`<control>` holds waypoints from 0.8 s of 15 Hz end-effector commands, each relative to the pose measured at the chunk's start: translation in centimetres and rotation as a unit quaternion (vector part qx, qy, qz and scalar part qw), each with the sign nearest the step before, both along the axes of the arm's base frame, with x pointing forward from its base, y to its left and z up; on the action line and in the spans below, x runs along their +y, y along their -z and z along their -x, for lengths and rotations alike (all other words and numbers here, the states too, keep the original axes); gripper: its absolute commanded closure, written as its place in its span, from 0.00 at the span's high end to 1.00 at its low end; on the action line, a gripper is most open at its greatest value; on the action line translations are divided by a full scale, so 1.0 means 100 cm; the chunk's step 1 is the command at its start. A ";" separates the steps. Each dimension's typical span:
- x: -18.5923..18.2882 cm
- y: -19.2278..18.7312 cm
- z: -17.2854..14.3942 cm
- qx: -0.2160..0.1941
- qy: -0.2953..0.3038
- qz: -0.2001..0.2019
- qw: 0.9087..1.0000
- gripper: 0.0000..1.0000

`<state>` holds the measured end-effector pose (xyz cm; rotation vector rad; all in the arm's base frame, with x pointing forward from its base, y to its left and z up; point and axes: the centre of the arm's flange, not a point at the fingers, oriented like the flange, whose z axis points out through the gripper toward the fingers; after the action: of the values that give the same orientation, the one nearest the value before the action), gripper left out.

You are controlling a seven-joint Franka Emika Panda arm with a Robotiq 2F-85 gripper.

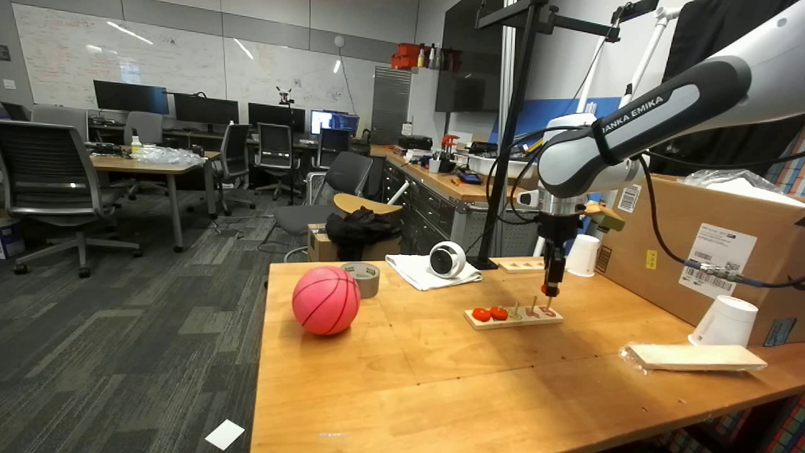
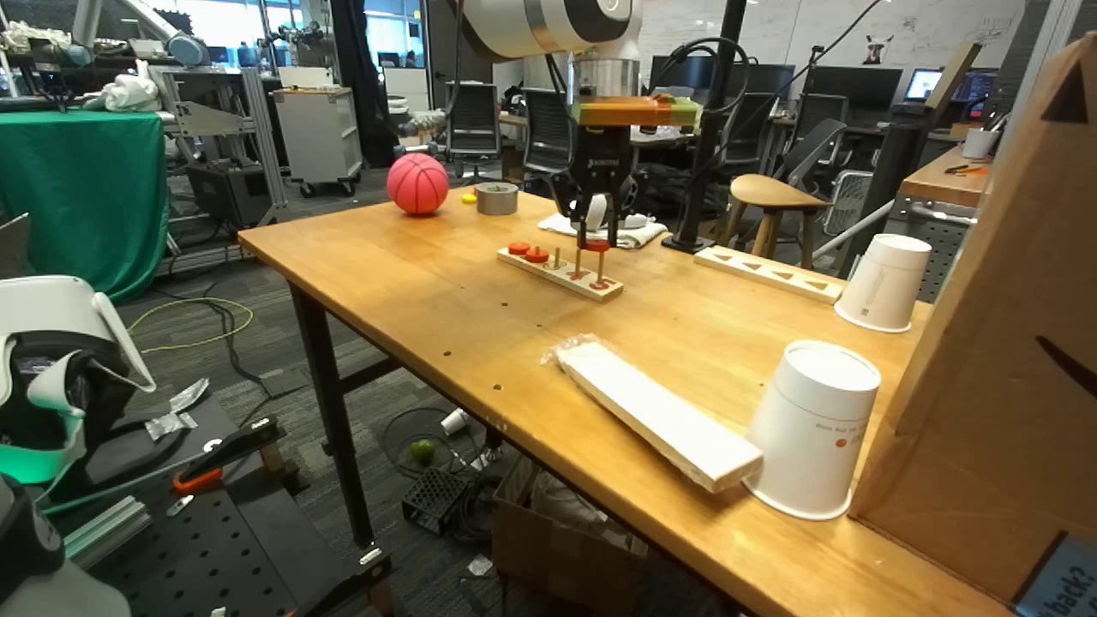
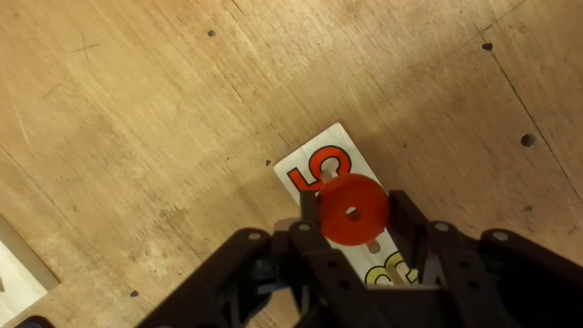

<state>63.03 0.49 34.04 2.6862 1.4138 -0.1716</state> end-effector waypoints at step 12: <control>-0.014 0.006 0.006 0.003 0.002 0.004 1.000 0.17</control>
<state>63.00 -0.70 34.08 2.6841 1.3945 -0.1815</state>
